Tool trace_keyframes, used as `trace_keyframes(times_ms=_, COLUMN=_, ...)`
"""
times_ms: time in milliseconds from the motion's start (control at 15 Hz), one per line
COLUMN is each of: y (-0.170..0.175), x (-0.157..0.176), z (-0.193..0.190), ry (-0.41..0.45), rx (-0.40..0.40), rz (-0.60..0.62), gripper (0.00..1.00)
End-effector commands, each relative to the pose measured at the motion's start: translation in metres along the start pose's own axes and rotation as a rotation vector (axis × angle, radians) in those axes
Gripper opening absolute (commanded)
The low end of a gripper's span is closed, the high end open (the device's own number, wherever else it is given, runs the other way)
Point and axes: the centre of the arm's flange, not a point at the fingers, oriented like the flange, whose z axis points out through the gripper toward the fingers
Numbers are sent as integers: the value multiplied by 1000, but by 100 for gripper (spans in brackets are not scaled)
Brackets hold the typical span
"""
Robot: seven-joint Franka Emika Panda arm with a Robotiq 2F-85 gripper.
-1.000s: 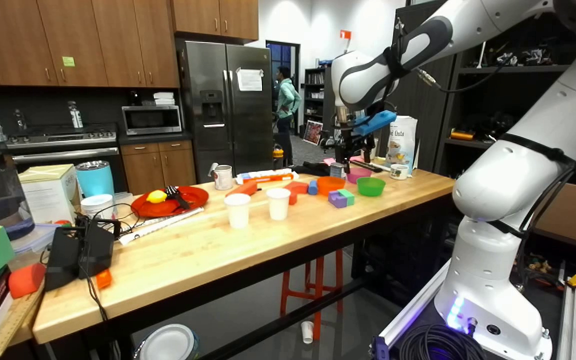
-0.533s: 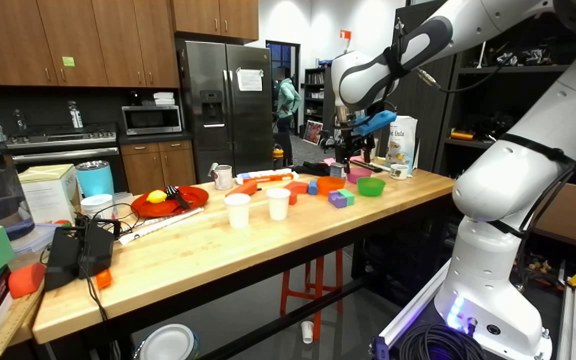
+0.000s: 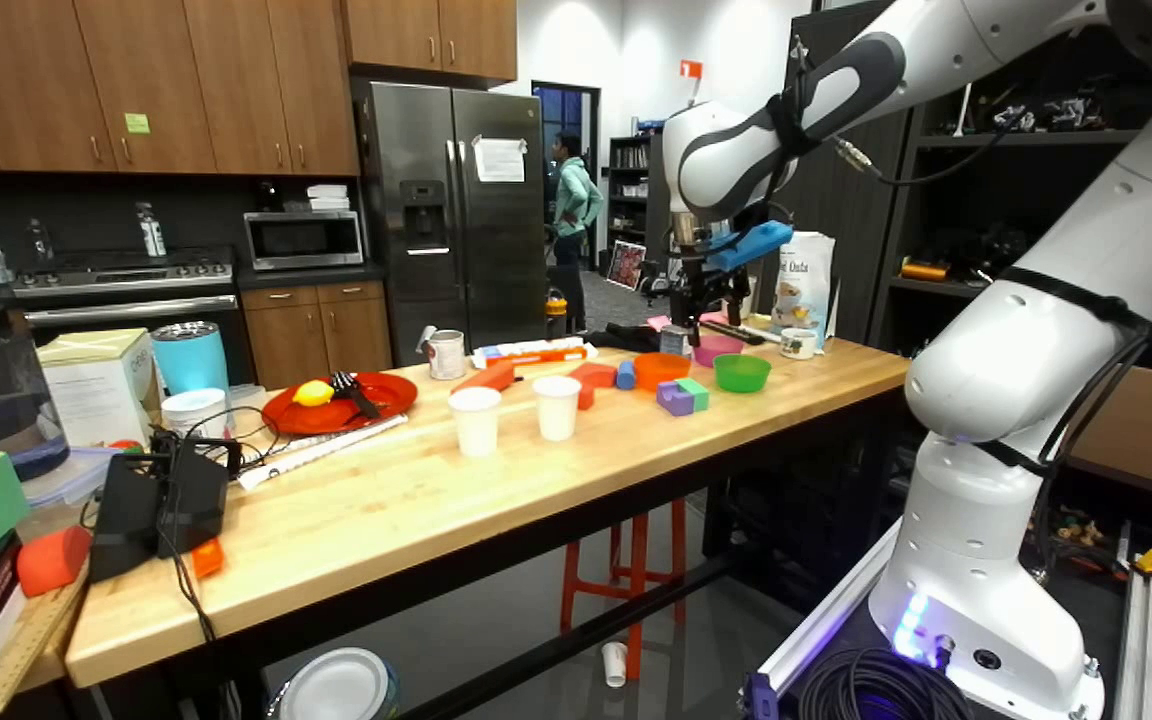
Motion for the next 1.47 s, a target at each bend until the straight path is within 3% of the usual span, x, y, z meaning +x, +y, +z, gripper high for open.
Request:
trace_keyframes(times_ms=0, y=0, x=0, z=0, ry=0, rx=0, rz=0, gripper=100)
trace_keyframes(times_ms=200, y=7, x=14, z=-21, ry=29, rx=28, rz=9, gripper=100)
trace_keyframes(times_ms=467, y=13, x=48, z=-87, ry=122, rx=-6, rz=-24, gripper=100)
trace_keyframes(times_ms=600, y=13, x=70, z=-114, ry=154, rx=0, rz=-82, gripper=100)
trace_keyframes(times_ms=800, y=11, x=99, z=-136, ry=228, rx=79, rz=-203, gripper=100)
trace_keyframes(times_ms=933, y=2, x=116, z=-136, ry=276, rx=135, rz=-301, gripper=100)
trace_keyframes(times_ms=1133, y=-8, x=142, z=-121, ry=280, rx=230, rz=-408, gripper=100)
trace_keyframes(times_ms=1400, y=-26, x=160, z=-85, ry=217, rx=318, rz=-496, gripper=100)
